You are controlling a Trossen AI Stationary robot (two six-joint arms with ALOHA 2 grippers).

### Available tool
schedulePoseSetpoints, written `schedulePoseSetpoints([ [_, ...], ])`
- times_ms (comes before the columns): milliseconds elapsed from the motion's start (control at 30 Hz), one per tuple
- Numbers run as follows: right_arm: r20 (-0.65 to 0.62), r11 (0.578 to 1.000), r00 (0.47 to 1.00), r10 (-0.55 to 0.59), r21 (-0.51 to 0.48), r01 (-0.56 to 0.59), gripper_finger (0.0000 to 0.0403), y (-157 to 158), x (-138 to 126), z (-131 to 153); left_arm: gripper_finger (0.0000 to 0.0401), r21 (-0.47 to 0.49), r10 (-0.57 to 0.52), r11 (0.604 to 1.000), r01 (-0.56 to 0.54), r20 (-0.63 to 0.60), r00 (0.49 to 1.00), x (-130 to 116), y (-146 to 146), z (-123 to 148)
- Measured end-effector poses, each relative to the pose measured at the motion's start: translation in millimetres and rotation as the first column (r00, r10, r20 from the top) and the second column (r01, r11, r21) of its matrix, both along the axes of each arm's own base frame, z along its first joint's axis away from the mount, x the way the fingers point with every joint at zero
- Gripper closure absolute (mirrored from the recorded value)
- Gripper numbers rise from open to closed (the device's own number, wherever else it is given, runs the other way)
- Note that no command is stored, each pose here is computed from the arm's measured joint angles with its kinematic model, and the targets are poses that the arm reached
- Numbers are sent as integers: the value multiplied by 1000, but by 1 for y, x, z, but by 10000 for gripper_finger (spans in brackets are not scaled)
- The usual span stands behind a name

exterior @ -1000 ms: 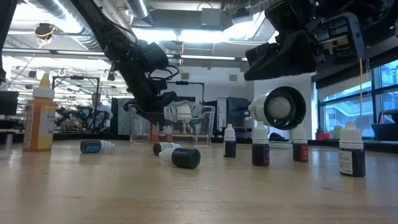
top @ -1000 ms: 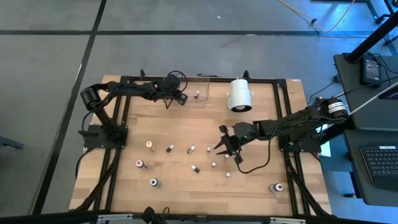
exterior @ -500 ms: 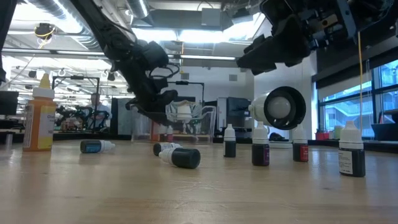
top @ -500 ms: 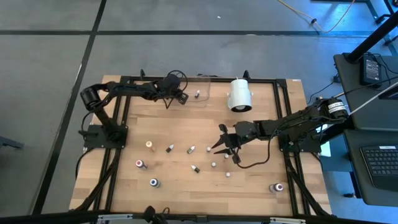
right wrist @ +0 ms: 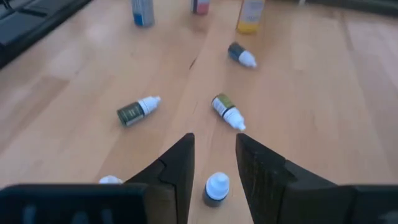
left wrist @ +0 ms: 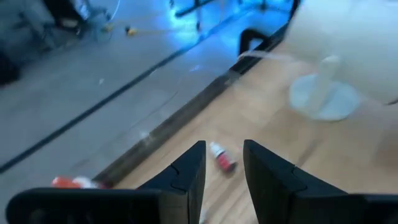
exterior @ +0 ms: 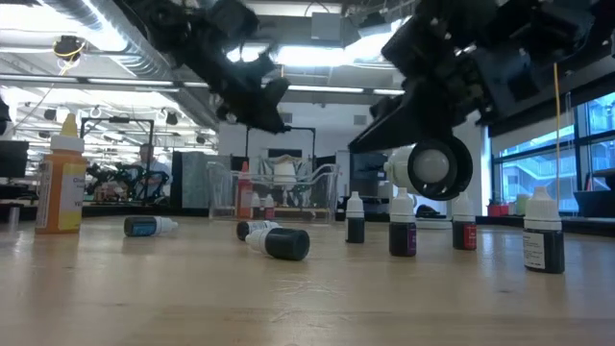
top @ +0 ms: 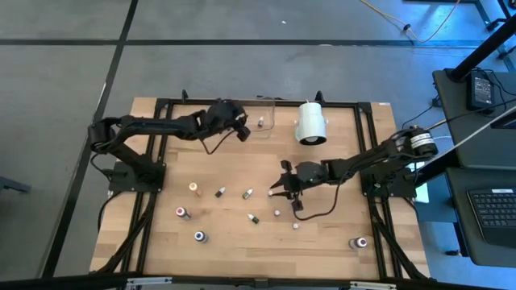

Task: Pick & Place food coloring
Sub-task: Put the blue food coloring bottle into the transparent bin

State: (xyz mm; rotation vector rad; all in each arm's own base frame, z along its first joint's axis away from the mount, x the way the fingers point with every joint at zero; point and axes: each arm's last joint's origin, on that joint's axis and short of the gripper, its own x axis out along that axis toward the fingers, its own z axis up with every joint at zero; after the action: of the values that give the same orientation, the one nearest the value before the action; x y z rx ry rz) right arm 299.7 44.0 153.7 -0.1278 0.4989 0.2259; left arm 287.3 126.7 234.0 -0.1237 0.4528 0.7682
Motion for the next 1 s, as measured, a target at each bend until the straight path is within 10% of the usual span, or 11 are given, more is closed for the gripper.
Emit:
schedulePoseSetpoints([
  [1000,-310,994,950,-20,-111,-16,283,3,34,-25,303,44,-110,993,110,1,994,5,-29,11],
])
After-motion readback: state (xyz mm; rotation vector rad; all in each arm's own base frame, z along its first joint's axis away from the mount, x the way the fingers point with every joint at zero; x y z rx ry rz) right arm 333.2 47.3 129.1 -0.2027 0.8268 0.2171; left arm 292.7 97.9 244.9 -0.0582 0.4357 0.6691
